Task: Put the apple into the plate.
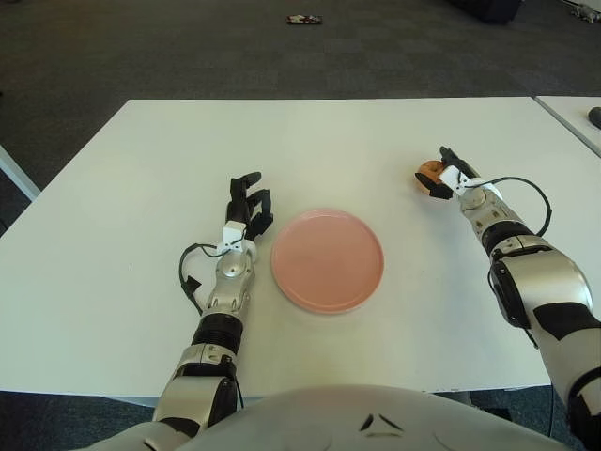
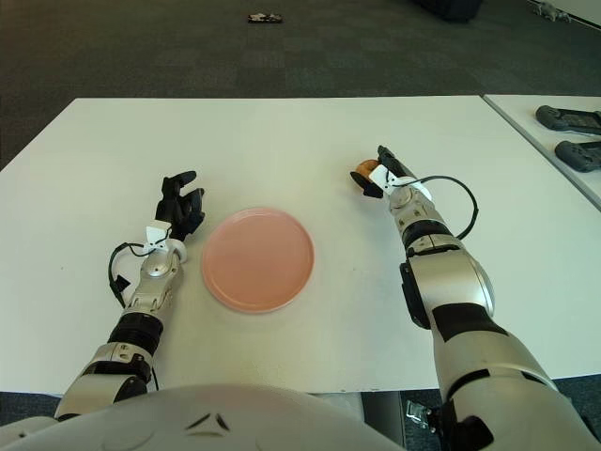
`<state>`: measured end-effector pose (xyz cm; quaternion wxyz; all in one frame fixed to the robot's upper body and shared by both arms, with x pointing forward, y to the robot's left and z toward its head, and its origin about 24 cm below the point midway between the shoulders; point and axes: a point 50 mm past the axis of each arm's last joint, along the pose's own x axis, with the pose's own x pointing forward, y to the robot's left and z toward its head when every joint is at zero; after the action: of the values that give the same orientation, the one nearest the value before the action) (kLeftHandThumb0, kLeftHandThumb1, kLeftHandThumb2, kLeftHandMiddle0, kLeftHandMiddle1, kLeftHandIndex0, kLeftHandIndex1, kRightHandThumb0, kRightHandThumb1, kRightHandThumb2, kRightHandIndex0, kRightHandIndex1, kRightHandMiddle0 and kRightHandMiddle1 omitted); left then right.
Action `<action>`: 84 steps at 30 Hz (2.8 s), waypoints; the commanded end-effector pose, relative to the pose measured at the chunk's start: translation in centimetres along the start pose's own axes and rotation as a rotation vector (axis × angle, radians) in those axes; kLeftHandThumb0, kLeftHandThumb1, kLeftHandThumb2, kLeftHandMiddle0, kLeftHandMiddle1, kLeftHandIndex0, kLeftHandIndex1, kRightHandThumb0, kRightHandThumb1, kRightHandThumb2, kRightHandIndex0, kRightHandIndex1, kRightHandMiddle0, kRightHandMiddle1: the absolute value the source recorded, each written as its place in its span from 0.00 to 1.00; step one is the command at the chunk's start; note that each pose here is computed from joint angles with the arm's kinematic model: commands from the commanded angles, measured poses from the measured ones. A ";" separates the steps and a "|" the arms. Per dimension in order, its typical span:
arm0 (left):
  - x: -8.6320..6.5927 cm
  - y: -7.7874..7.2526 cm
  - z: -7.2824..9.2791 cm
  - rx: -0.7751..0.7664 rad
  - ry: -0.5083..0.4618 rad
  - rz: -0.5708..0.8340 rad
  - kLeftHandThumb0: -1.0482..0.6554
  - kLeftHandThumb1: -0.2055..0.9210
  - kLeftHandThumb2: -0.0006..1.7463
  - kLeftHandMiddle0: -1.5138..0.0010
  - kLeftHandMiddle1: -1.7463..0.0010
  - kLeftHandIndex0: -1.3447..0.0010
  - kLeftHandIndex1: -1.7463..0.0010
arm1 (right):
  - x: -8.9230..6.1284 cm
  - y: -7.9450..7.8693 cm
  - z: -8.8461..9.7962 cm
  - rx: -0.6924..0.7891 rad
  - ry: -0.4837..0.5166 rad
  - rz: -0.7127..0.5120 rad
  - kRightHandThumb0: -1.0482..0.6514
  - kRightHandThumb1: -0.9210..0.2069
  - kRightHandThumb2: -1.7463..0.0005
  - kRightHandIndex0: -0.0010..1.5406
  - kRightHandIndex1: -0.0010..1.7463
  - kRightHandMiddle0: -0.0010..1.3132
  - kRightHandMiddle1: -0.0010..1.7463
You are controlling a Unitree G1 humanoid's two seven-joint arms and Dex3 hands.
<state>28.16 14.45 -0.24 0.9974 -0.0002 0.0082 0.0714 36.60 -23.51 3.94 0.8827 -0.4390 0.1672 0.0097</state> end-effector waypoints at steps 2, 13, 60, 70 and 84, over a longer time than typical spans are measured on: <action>-1.3 1.1 -2.3 0.025 0.118 0.027 0.17 1.00 0.35 0.81 0.57 0.99 0.30 | -0.7 1.7 -2.3 -0.009 0.081 0.063 0.02 0.00 0.61 0.00 0.00 0.01 0.07; -1.3 1.2 -2.3 0.022 0.115 0.024 0.17 1.00 0.35 0.81 0.56 0.99 0.29 | -0.8 1.9 -2.6 0.017 0.094 0.070 0.01 0.00 0.63 0.01 0.01 0.00 0.08; -1.3 1.0 -1.9 0.025 0.101 0.019 0.17 1.00 0.35 0.81 0.56 0.98 0.29 | -1.0 2.4 -3.1 0.131 0.114 0.078 0.01 0.00 0.63 0.01 0.00 0.00 0.08; -1.2 1.0 -1.9 0.023 0.102 0.019 0.17 1.00 0.35 0.81 0.56 0.98 0.29 | -1.0 2.4 -3.2 0.135 0.109 0.076 0.01 0.00 0.63 0.01 0.00 0.00 0.08; -1.2 1.0 -2.0 0.019 0.107 0.023 0.18 1.00 0.34 0.81 0.55 0.98 0.29 | -1.1 2.4 -3.4 0.123 0.116 0.074 0.01 0.00 0.64 0.00 0.00 0.00 0.09</action>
<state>27.88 14.91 -0.21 0.9970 0.0038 0.0093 0.0763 35.21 -24.56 2.13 0.9016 -0.3821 0.2027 -0.0076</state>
